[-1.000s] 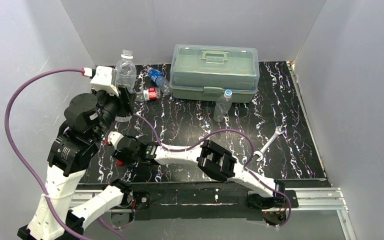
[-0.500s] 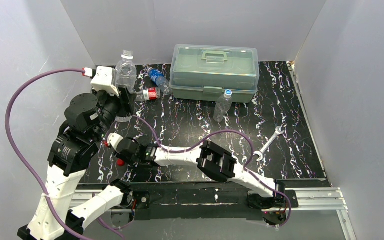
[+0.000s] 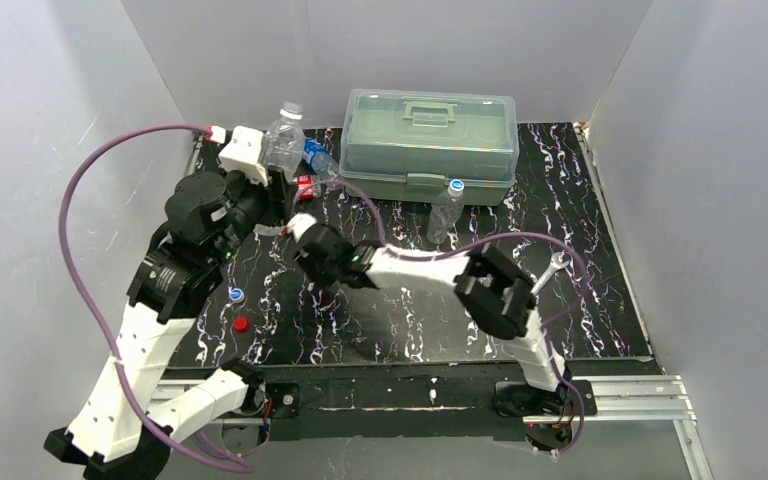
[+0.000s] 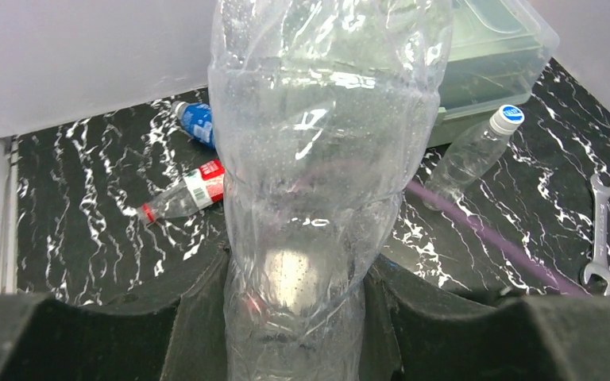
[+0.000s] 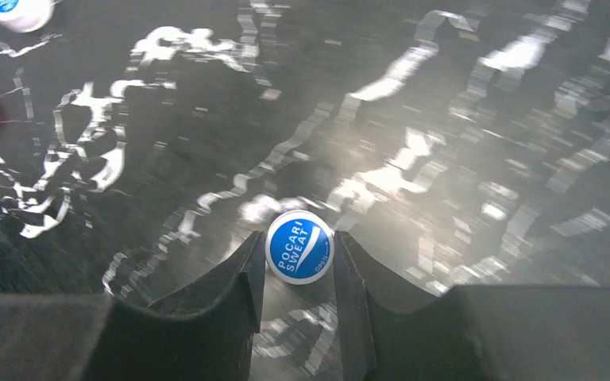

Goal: Screw on the bottle caps
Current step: Screw the bottle cap onto the plastic bottle.

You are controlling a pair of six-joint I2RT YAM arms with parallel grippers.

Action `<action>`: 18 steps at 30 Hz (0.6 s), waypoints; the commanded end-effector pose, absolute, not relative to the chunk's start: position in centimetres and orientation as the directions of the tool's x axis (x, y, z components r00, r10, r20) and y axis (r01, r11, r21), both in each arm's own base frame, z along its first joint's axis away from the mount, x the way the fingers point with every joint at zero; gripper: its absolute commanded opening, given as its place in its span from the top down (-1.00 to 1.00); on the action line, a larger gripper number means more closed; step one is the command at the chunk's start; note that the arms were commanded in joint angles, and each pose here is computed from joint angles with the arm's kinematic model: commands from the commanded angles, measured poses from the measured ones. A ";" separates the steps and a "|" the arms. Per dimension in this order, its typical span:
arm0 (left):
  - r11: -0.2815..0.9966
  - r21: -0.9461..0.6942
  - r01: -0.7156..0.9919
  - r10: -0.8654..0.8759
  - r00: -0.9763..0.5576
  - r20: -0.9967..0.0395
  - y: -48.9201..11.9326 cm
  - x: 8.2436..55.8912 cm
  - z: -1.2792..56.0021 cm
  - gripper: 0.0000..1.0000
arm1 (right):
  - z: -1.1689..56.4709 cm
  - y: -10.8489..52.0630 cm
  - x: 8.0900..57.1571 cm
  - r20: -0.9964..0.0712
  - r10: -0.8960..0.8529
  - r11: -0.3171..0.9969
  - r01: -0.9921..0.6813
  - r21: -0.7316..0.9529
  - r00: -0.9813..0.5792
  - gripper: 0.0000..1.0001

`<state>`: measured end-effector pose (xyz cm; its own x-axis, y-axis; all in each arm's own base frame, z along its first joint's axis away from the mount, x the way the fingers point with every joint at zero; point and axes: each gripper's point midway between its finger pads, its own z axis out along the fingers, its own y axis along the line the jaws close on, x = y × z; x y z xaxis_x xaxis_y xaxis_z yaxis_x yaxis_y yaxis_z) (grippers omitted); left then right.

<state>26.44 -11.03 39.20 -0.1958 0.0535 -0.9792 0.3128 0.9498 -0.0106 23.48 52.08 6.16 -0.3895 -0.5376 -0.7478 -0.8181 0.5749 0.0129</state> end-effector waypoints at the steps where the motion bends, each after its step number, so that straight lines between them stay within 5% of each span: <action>1: 0.916 0.033 0.401 0.102 -0.153 -0.983 -12.9 28.0 39.1 0.43 | 13.8 47.8 25.7 -0.793 -0.383 0.656 -0.744 0.128 -0.474 0.61; 10: 0.768 -0.083 0.635 0.015 -0.147 -0.989 -16.3 28.3 35.9 0.48 | 24.4 35.5 28.3 -0.811 -0.208 0.765 -0.607 0.213 -0.547 0.57; 18: 0.570 -0.129 0.811 0.050 -0.191 -0.980 -19.5 25.2 30.2 0.50 | 32.1 28.4 28.3 -0.827 -0.094 0.728 -0.605 0.322 -0.554 0.54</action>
